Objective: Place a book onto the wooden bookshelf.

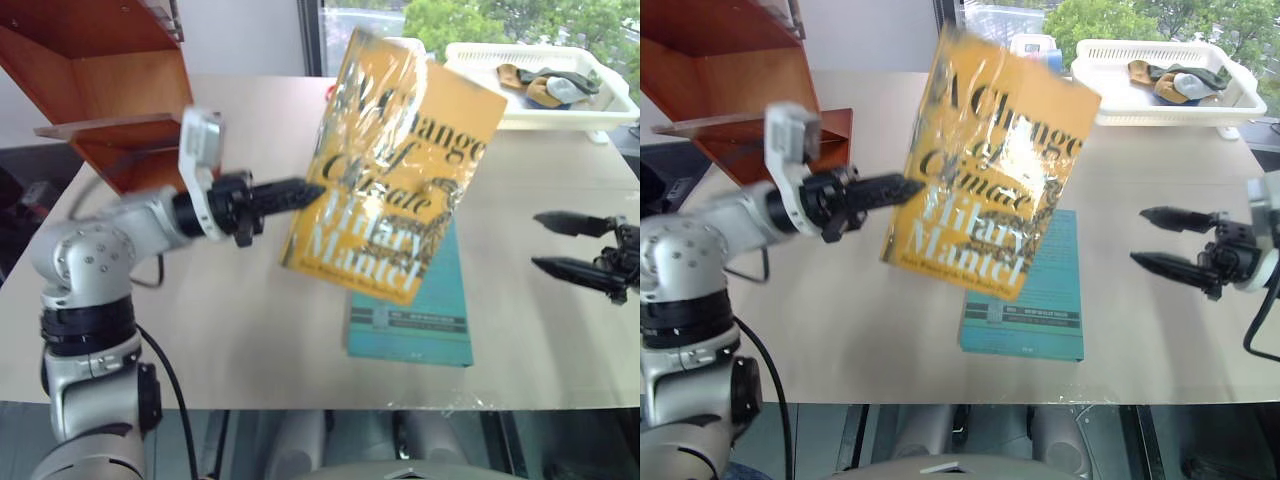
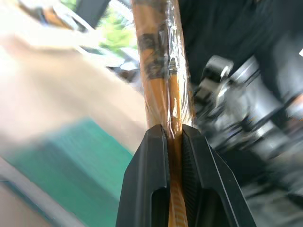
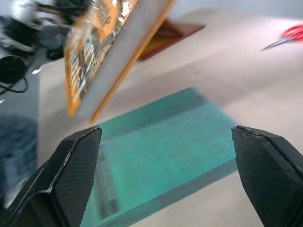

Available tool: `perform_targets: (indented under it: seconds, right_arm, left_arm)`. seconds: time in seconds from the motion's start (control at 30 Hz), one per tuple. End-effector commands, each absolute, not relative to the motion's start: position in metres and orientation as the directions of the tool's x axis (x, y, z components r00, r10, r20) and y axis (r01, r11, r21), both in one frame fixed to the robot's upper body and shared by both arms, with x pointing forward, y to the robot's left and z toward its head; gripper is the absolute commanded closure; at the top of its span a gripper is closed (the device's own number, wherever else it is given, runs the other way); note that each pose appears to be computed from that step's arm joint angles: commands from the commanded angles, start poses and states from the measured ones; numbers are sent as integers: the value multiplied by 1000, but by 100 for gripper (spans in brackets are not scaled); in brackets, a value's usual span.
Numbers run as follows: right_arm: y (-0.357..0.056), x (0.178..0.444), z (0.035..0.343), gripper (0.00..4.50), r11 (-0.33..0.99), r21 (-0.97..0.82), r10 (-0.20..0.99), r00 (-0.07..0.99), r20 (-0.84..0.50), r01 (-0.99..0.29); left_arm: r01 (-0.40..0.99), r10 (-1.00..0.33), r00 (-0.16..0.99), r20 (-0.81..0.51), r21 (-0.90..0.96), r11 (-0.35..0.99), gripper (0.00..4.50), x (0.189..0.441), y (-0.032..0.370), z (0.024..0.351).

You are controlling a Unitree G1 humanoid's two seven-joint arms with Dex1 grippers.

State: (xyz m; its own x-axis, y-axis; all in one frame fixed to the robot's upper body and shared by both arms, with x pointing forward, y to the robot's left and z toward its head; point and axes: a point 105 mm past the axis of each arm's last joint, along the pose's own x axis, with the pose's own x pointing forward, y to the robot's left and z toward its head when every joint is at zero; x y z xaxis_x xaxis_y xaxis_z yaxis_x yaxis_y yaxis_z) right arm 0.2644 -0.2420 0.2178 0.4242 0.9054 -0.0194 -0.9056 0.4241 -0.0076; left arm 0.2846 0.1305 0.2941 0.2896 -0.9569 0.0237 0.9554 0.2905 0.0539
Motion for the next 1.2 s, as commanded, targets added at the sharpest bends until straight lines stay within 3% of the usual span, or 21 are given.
perform_targets:
  seconds: [0.03, 0.13, 0.23, 0.43, 0.57, 0.67, 0.83, 1.03, 1.2]
  right_arm:
    - [-240, 274, 229, 0, 393, -65, 919, 394, -7, -917]
    - [-243, 282, 232, 0, 374, -81, 926, 377, -25, -924]
    - [-248, 288, 243, 0, 371, -93, 928, 373, -10, -924]
    - [-253, 294, 252, 0, 360, -98, 932, 361, 6, -928]
    - [-253, 299, 255, 0, 349, -96, 937, 349, 12, -932]
    - [-253, 300, 254, 0, 336, -93, 941, 338, -1, -937]
    - [-254, 305, 263, 0, 326, -108, 945, 328, 7, -939]
    - [-248, 306, 277, 0, 305, -121, 952, 299, 63, -945]
    - [-249, 303, 286, 0, 309, -130, 950, 298, 96, -942]
  left_arm:
    - [751, -920, 387, 57, 560, 350, 447, 289, 133, 360]
    - [552, -903, 427, 50, 776, 304, 447, 288, 135, 393]
    - [335, -830, 555, -58, 929, 160, 447, 290, 149, 402]
    - [175, -544, 814, -202, 979, -103, 447, 295, 213, 403]
    - [90, -470, 871, -145, 986, -138, 447, 291, 232, 419]
    - [85, -347, 926, -149, 978, -193, 447, 291, 258, 422]
    - [143, -188, 967, -172, 976, -162, 447, 290, 299, 413]
    - [151, -96, 983, -153, 988, -30, 447, 292, 351, 396]
    - [153, -117, 982, -151, 988, 3, 447, 299, 359, 385]
